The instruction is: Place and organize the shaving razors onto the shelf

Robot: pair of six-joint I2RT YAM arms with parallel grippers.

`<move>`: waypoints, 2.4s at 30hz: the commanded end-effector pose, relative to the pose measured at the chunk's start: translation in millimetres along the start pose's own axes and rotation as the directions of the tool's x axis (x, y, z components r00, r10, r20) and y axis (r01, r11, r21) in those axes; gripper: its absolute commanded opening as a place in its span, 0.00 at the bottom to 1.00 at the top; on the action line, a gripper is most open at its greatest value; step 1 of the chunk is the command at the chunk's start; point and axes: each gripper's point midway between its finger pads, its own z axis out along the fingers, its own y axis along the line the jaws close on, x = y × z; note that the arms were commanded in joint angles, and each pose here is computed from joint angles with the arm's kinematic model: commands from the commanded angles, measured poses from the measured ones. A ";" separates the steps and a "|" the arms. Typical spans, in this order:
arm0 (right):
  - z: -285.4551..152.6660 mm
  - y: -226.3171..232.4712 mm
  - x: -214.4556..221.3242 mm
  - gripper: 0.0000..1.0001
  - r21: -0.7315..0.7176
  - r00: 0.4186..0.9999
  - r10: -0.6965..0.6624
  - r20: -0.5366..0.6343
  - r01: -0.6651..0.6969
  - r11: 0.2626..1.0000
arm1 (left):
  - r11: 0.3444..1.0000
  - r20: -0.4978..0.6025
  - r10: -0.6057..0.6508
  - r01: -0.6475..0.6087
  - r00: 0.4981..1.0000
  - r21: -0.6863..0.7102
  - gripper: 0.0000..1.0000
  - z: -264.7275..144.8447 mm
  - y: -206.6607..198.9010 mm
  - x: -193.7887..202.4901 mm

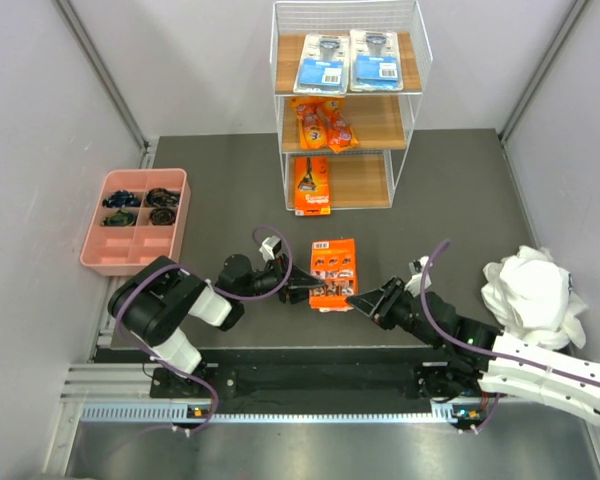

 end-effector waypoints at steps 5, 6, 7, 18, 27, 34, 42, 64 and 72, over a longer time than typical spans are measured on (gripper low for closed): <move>-0.3 14.4 -7.5 0.05 -0.067 0.998 0.050 0.032 -0.048 0.997 | 0.899 0.012 0.298 -0.285 0.955 0.331 0.00 -9.4 -76.7 23.2; -1.2 15.4 -8.0 0.00 -0.071 0.998 0.053 0.033 -0.050 0.996 | 0.900 0.014 0.298 -0.285 0.955 0.330 0.00 -9.2 -76.5 22.9; -1.4 15.0 -9.0 0.00 -0.072 0.998 0.052 0.037 -0.050 0.996 | 0.902 0.011 0.296 -0.283 0.955 0.327 0.02 -8.8 -75.9 22.6; -7.8 11.3 -12.8 0.00 -0.048 0.998 0.043 0.049 -0.041 0.998 | 0.910 0.003 0.330 -0.319 0.944 0.265 0.67 -5.6 -65.8 22.4; -11.4 13.6 -16.1 0.00 -0.042 0.998 0.033 0.056 -0.031 0.999 | 0.893 0.056 0.430 -0.416 0.901 -0.171 0.99 -8.4 -17.7 -8.4; -11.8 13.4 -15.9 0.00 -0.040 0.998 0.029 0.054 -0.027 0.999 | 0.635 0.132 0.640 -0.424 0.757 -0.646 0.99 -69.6 -0.4 -58.2; -12.4 9.5 -14.9 0.00 -0.023 0.999 0.022 0.049 -0.021 1.000 | 0.399 0.139 0.732 -0.256 0.667 -0.880 0.99 -135.5 13.5 -85.6; 5.2 53.7 -10.3 0.00 -0.042 0.996 -0.084 -0.011 0.083 0.996 | 0.408 0.108 0.689 -0.260 0.717 -0.875 0.99 -136.0 39.1 -73.4; 26.4 82.9 -30.2 0.00 -0.117 0.996 -0.086 -0.018 0.083 0.990 | 0.412 0.114 0.692 -0.260 0.713 -0.873 0.99 -137.5 36.2 -72.2</move>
